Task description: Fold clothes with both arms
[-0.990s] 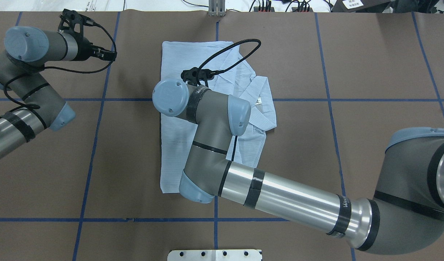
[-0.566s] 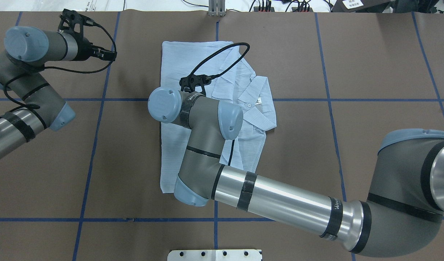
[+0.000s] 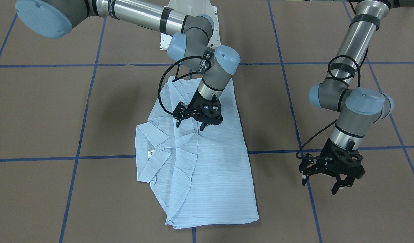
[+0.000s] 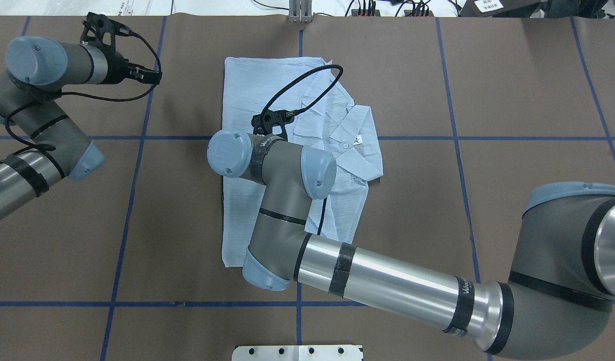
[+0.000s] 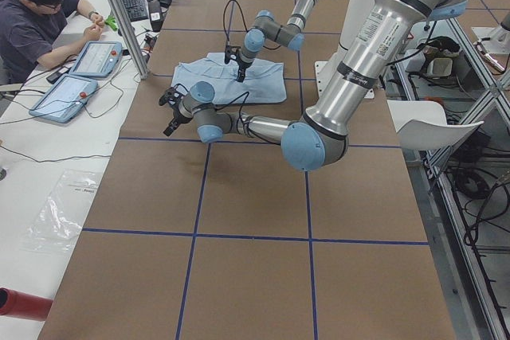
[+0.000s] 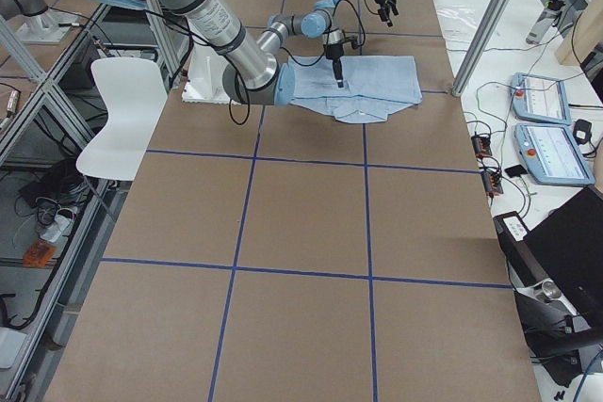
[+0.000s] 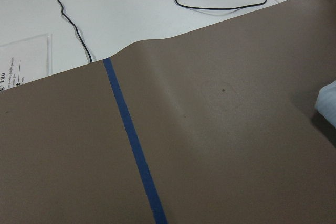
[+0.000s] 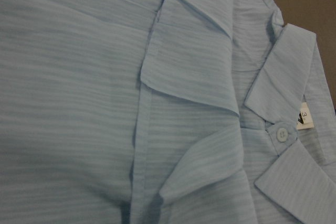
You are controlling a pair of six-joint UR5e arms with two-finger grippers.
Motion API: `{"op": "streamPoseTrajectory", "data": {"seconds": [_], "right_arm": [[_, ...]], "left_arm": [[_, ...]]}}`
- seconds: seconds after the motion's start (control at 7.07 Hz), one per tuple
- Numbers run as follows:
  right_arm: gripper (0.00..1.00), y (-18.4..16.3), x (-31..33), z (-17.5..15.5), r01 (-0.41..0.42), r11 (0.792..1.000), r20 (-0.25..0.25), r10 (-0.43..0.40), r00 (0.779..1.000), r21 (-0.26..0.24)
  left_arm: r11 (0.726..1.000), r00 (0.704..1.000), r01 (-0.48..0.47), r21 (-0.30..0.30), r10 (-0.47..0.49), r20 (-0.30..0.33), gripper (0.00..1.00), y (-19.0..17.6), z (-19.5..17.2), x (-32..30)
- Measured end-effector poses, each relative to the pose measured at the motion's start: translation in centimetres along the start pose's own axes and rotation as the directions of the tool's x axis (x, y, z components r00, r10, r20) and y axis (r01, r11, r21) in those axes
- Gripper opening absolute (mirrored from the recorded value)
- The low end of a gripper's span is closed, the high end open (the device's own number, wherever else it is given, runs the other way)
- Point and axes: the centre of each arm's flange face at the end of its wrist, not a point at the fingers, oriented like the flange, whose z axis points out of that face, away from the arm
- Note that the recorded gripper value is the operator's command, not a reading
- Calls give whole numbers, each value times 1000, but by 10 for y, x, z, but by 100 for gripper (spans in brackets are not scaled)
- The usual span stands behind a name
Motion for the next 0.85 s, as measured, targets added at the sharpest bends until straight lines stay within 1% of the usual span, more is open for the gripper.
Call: {"op": "streamPoseTrajectory", "data": {"seconds": [0.42,0.85], "right_arm": [[100,1,3,6,10,1000,-37,-10,999,1],[100,2,12,9,67,998,-114,-69,991,-23]], "left_arm": [[1000,1000,0,-1,0,0,100,0,0,1],[1000,1000,0,-1,0,-2,100,1,0,1]]}}
